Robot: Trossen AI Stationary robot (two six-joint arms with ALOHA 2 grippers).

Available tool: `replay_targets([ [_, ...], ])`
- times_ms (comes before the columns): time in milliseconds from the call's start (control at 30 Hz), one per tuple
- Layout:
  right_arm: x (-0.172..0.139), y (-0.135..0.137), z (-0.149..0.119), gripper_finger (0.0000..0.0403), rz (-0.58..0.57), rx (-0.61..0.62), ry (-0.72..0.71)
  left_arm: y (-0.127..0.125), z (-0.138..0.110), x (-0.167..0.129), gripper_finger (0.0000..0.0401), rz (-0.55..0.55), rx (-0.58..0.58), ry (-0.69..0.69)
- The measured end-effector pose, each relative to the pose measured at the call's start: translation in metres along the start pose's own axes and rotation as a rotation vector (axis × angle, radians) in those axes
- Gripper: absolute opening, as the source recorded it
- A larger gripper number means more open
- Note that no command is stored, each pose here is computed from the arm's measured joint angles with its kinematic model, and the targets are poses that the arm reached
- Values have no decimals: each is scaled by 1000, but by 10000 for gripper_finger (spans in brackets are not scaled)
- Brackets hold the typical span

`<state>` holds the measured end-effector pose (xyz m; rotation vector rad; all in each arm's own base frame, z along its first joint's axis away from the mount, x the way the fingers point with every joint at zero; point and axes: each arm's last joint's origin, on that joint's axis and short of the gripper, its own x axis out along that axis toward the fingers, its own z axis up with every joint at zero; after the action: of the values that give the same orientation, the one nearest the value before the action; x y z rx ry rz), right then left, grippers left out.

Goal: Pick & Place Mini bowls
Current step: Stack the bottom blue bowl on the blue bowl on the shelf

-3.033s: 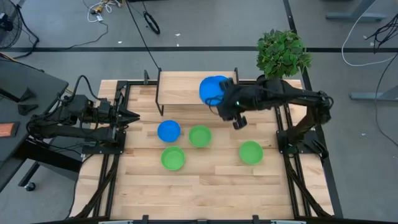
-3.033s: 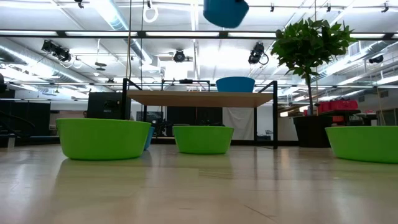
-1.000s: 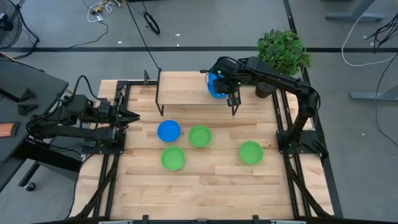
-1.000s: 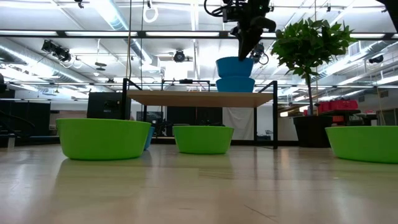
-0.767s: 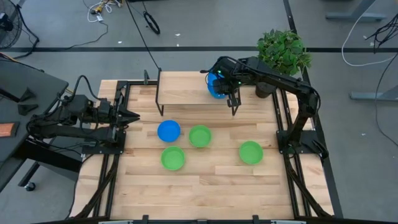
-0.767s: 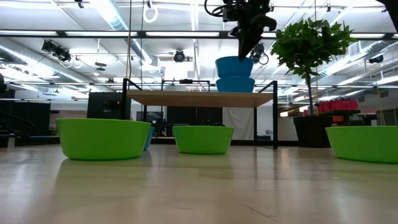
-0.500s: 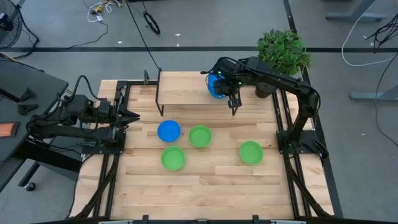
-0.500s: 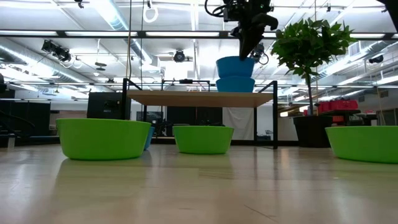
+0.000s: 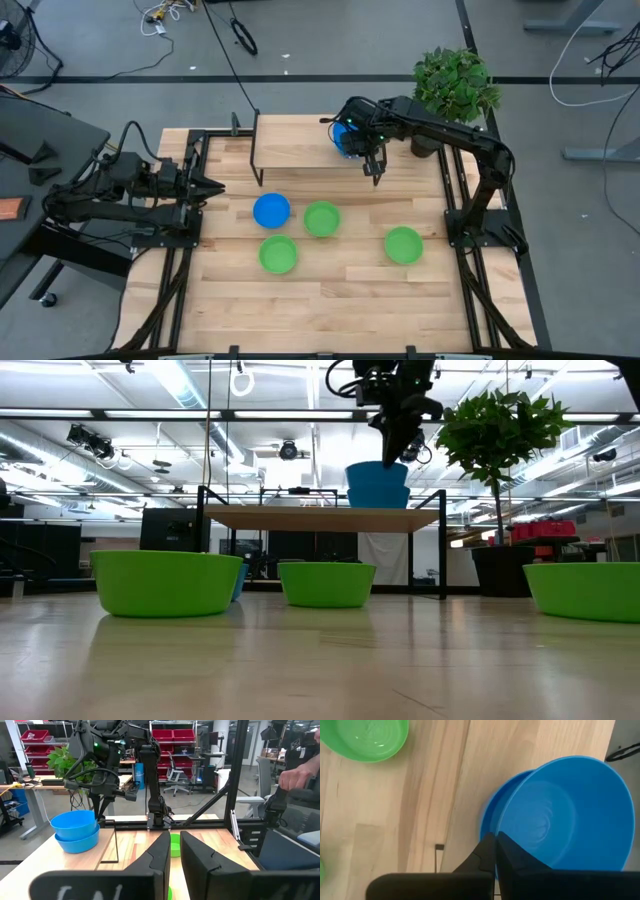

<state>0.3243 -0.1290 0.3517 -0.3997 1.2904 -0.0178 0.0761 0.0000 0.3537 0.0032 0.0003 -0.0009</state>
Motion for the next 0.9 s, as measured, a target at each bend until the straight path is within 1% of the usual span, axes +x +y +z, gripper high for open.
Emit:
replay_targets([
  [200, 0, 0, 0, 3, 0, 7, 0, 0, 0, 0, 48, 0, 0, 0],
  [600, 0, -1, 2, 67, -12, 14, -16, 0, 0, 0, 48, 0, 0, 0],
  [767, 0, -1, 2, 81, -13, 20, -18, 0, 0, 0, 48, -1, 0, 0],
  [900, -7, 0, -1, 86, -21, 24, -29, 0, 0, 0, 48, 0, 0, 0],
])
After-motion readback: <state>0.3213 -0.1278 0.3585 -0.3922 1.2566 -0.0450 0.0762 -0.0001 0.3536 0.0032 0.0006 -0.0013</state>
